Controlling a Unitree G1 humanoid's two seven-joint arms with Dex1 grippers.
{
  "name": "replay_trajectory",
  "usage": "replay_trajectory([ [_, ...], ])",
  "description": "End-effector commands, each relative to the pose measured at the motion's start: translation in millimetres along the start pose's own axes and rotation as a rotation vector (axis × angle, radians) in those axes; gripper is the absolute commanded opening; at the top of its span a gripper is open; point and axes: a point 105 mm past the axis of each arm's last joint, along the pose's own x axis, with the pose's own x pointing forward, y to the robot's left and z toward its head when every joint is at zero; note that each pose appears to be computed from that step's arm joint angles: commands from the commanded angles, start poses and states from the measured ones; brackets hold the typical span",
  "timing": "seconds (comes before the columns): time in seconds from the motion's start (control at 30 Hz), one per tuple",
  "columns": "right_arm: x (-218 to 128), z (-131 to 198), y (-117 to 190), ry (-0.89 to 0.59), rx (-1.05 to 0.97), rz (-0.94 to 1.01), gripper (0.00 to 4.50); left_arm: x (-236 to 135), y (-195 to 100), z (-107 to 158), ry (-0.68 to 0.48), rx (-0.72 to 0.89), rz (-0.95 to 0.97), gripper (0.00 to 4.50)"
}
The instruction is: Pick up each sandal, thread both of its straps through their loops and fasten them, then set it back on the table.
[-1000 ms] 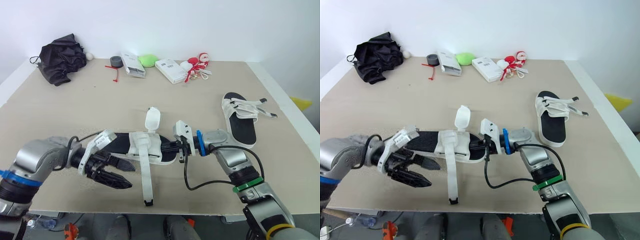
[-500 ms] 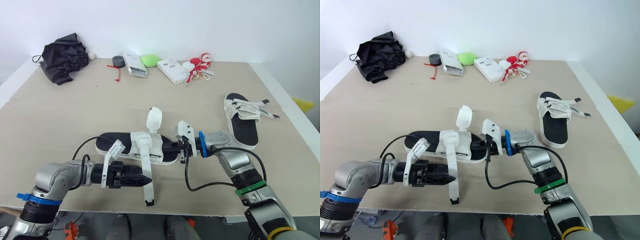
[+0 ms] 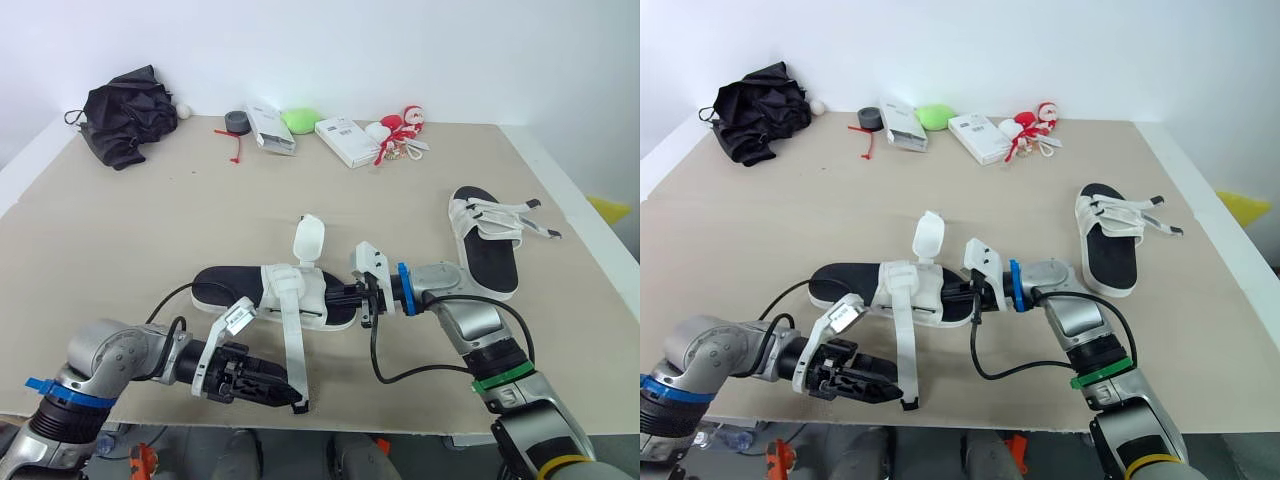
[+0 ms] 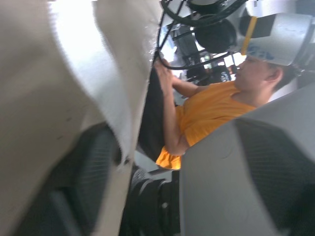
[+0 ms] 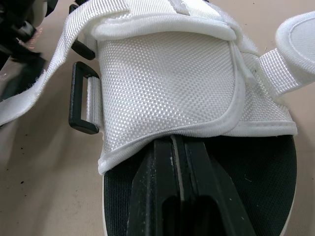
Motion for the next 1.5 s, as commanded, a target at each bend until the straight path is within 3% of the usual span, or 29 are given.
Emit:
replay_trajectory([
  [0.03, 2.8, -21.4, 5.7, 0.078, 0.055, 0.024, 0.00, 1.7, -4.0, 0.0, 0.003, -0.011, -0.025, 2.16],
  [0.07, 2.6, -21.1, 5.7, 0.078, 0.055, 0.025, 0.00, 2.2, -4.0, 0.0, 0.002, -0.014, -0.028, 1.96],
  [0.17, 1.3, -21.1, 5.9, 0.082, 0.054, 0.025, 0.00, 5.2, -4.4, 0.9, -0.016, -0.020, -0.045, 0.48],
  [0.23, 0.2, -20.9, 6.2, 0.084, 0.054, 0.025, 0.00, 6.8, -4.0, 2.6, -0.029, -0.025, -0.055, 0.06],
  [0.6, -3.8, -20.5, 3.3, 0.089, 0.055, 0.017, 0.00, -7.6, -9.6, 19.8, -0.061, -0.031, -0.050, 0.06],
  [0.93, 2.5, -18.4, 0.2, 0.079, 0.046, 0.028, 0.00, -60.5, -44.5, 76.9, -0.035, 0.116, -0.014, 0.06],
  [1.27, 8.0, -16.0, -1.0, 0.063, 0.038, 0.033, 0.00, -87.2, -8.1, 112.6, -0.019, 0.145, 0.104, 0.06],
  [1.5, 8.1, -14.5, 0.2, 0.055, 0.038, 0.035, 0.00, -78.3, 6.5, 126.4, 0.013, 0.137, 0.103, 0.06],
])
